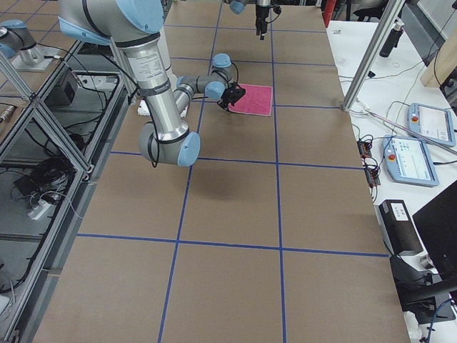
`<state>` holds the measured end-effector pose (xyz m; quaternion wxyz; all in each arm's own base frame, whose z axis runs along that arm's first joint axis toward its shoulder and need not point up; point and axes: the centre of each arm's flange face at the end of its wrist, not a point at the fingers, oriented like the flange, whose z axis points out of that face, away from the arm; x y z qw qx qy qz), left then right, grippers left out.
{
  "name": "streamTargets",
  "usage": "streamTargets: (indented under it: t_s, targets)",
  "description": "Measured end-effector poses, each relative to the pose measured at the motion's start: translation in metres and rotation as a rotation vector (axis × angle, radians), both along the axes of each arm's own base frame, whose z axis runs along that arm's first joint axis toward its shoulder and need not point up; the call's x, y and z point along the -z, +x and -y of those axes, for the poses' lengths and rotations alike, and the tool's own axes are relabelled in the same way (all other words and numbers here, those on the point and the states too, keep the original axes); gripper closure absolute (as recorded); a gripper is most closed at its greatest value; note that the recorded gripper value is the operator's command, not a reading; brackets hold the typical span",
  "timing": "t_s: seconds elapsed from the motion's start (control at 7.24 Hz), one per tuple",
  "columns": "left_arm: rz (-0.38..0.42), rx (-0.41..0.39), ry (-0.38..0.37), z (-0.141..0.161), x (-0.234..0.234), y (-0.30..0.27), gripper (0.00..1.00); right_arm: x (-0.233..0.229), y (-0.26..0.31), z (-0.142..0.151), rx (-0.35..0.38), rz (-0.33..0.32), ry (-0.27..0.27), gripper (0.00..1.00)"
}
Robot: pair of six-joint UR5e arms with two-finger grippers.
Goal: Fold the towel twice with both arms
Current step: 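Hold the right gripper at the towel corner while the left arm moves in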
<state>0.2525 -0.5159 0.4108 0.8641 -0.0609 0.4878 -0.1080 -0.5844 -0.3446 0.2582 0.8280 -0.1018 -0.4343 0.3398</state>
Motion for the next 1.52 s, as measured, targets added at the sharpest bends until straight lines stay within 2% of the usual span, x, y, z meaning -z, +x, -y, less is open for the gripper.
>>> streamTargets:
  t_s: [0.28,0.55,0.69,0.97,1.24,1.52]
  targets:
    - [0.001,0.001,-0.003,-0.0002,-0.0004,0.0008,0.00,-0.0016,0.0014,-0.0002,-0.001,-0.001,0.001,0.56]
    - [0.000,0.001,-0.003,-0.0003,-0.0001,0.0008,0.00,-0.0018,0.0019,-0.0003,-0.003,-0.001,0.001,0.74]
    - [0.000,0.001,-0.003,-0.0003,-0.0001,0.0008,0.00,-0.0014,0.0020,-0.0003,-0.004,-0.001,0.001,0.78]
    - [0.001,0.001,-0.004,-0.0002,-0.0006,0.0009,0.00,-0.0020,0.0023,-0.0004,-0.004,-0.001,0.001,0.79]
    - [0.001,0.002,-0.004,-0.0002,-0.0005,0.0009,0.00,-0.0005,0.0036,-0.0008,-0.004,0.002,0.002,0.83]
    - [0.003,0.008,-0.005,0.0003,0.0000,0.0008,0.00,0.0000,0.0049,-0.0013,-0.004,0.004,0.003,1.00]
